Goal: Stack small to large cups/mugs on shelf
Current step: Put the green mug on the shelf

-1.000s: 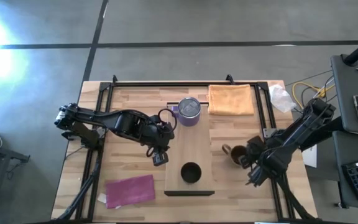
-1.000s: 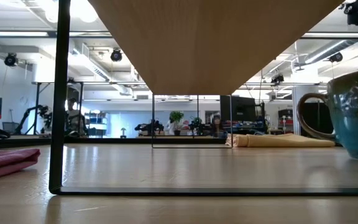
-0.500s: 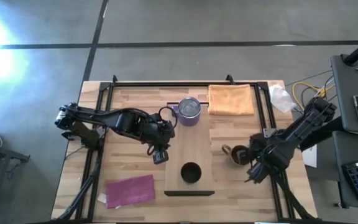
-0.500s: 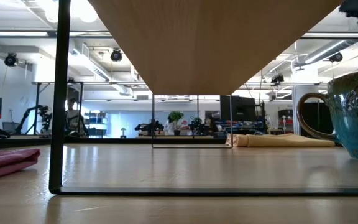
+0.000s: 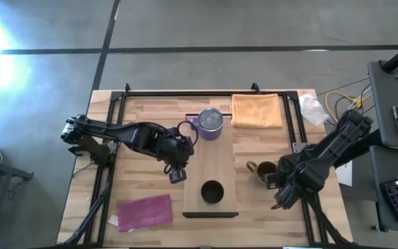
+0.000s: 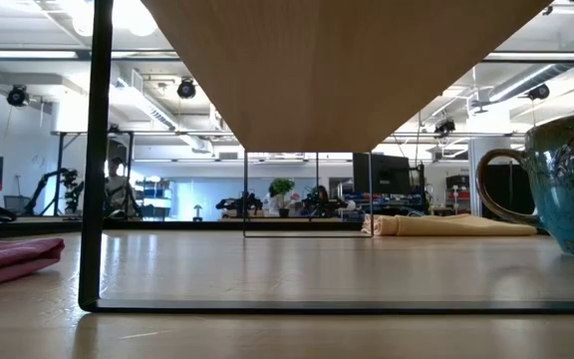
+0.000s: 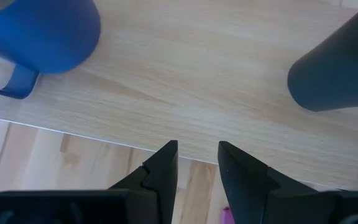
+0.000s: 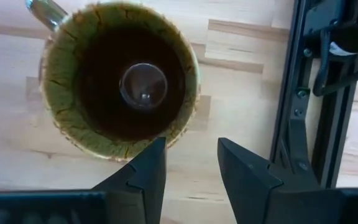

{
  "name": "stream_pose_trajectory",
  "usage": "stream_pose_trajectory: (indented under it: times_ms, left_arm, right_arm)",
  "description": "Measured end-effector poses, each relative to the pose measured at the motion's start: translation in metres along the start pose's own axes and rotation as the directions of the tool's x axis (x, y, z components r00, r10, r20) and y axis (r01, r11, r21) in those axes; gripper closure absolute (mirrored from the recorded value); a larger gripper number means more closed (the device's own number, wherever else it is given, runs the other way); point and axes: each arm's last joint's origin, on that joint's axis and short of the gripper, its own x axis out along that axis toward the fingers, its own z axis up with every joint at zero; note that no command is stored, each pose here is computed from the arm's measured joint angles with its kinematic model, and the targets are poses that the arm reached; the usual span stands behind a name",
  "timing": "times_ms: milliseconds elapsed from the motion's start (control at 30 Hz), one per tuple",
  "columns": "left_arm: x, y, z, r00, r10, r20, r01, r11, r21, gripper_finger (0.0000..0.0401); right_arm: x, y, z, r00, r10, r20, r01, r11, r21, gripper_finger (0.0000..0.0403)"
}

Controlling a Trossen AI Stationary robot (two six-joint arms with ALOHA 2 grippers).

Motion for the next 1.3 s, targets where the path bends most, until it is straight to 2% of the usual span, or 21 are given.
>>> stream_pose_trajectory:
  times_ms: [300,667,833,1067,1300]
  left_arm:
    - [0.008,0.001,-0.005,0.999,0.015,-0.030,-0.014,0.999,0.029,0.0300]
    - [0.011,0.001,-0.007,0.999,0.022,-0.042,-0.020,0.999,0.049,0.0300]
    - [0.011,0.001,-0.007,0.999,0.024,-0.046,-0.021,0.998,0.061,0.0300]
    - [0.011,0.002,-0.008,0.999,0.025,-0.048,-0.022,0.998,0.062,0.0300]
    - [0.010,0.002,-0.008,0.998,0.026,-0.052,-0.023,0.998,0.060,0.0300]
  right_arm:
    - [0.025,0.011,-0.005,1.000,-0.010,0.015,0.010,1.000,0.028,0.0266]
    - [0.054,0.004,-0.002,0.996,-0.062,0.059,0.061,0.998,0.028,0.0270]
    - [0.067,0.001,-0.002,0.996,-0.061,0.058,0.060,0.998,0.015,0.0299]
    - [0.070,-0.001,-0.001,0.996,-0.057,0.073,0.058,0.998,-0.013,0.0368]
    - [0.069,0.002,0.010,0.992,-0.026,0.127,0.031,0.999,-0.034,0.0371]
